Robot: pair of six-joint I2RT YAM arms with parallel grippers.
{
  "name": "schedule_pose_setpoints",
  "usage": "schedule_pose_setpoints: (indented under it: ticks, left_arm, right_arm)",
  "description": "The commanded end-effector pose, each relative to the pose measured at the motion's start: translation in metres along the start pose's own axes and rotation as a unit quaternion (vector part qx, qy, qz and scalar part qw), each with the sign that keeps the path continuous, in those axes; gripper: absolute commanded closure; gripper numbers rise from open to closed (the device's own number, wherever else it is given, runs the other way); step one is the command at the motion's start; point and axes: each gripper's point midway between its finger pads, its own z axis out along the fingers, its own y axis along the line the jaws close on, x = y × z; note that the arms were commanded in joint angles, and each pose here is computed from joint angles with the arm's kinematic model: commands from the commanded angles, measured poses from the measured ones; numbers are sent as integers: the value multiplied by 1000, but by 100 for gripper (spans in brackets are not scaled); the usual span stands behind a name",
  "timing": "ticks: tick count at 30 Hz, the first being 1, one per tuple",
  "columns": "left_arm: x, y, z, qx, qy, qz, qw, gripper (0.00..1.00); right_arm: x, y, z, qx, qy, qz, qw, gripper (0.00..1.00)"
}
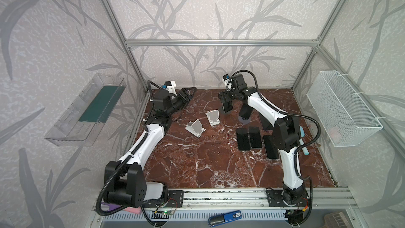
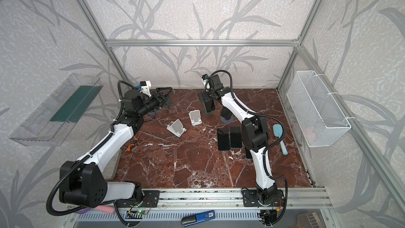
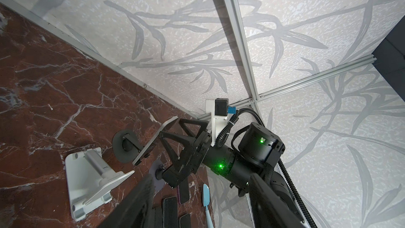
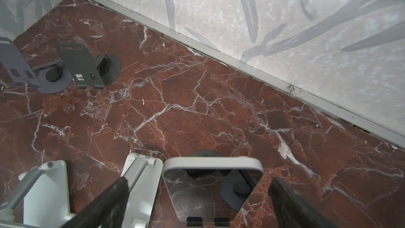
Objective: Remove the phone from the phone stand
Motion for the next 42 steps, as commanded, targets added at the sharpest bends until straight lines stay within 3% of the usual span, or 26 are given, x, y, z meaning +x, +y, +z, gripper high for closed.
schedule_pose_setpoints:
  ticks: [1, 11, 19, 27, 42]
  left_arm:
    - [-6, -15, -3, 24, -7, 8, 1000, 31]
    - [-4, -9, 2, 23, 1, -4, 1000, 31]
    - [-4, -12, 0, 27, 0, -3, 1000, 31]
    - [-4, -13, 1, 29, 1, -5, 1000, 31]
    - [-4, -13, 0, 29, -1, -3, 1000, 31]
  right_arm:
    - [-1, -7, 11, 8, 4, -4, 1000, 0]
    - [6, -5, 25, -8, 3, 38, 999, 8]
    - [14, -9, 28, -2, 2, 35, 999, 11]
    - [18, -12, 24, 8, -5, 22, 1000, 18]
    - [-5, -9, -2, 5, -46, 18, 999, 27]
